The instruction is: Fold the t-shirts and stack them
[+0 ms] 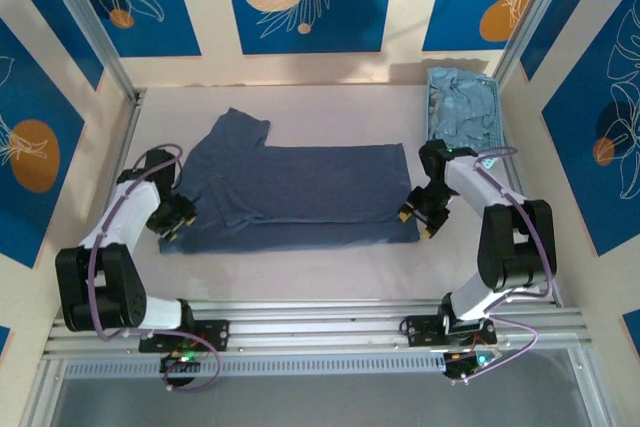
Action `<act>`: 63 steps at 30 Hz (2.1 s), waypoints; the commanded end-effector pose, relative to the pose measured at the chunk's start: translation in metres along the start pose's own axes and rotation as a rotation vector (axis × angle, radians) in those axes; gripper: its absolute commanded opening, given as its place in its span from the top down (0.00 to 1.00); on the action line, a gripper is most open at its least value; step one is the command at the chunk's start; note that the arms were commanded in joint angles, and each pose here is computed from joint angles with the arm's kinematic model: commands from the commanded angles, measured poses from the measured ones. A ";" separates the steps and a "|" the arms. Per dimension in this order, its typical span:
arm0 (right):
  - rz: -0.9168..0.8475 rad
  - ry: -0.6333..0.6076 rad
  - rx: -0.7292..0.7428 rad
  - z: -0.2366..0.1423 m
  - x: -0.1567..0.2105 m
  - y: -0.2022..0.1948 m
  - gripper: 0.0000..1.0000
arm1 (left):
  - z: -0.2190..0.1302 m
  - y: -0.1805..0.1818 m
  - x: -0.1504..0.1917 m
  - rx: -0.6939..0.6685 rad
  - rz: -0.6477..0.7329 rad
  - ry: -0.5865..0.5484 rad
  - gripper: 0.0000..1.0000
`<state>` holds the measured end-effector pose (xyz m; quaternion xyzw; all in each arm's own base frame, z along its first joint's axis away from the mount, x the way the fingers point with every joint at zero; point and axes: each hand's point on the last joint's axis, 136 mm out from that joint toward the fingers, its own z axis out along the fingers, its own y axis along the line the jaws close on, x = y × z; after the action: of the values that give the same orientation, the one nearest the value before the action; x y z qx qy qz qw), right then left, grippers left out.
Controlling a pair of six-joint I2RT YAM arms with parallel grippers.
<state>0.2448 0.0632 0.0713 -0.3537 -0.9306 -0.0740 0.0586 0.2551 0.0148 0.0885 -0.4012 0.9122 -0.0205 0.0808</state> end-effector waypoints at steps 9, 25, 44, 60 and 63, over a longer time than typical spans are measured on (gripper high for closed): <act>-0.078 0.022 -0.206 -0.010 0.002 0.048 0.44 | 0.027 -0.071 0.071 0.127 -0.064 0.250 0.56; -0.063 0.030 -0.207 -0.003 -0.002 0.045 0.44 | 0.054 -0.093 0.043 0.077 -0.024 0.185 0.72; -0.019 0.007 -0.191 0.000 -0.016 0.037 0.46 | 0.026 -0.106 0.046 0.030 0.123 0.200 0.92; -0.201 0.065 -0.548 -0.028 0.012 0.102 0.38 | 0.069 -0.078 0.059 0.062 -0.020 0.256 0.58; -0.198 0.082 -0.544 -0.026 0.015 0.102 0.38 | 0.072 -0.081 0.056 0.072 -0.027 0.246 0.62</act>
<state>0.3048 0.1329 0.0982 -0.2760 -0.9112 -0.3056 -0.0101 0.2856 -0.0807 0.0242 -0.3918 0.9147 -0.0978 -0.0164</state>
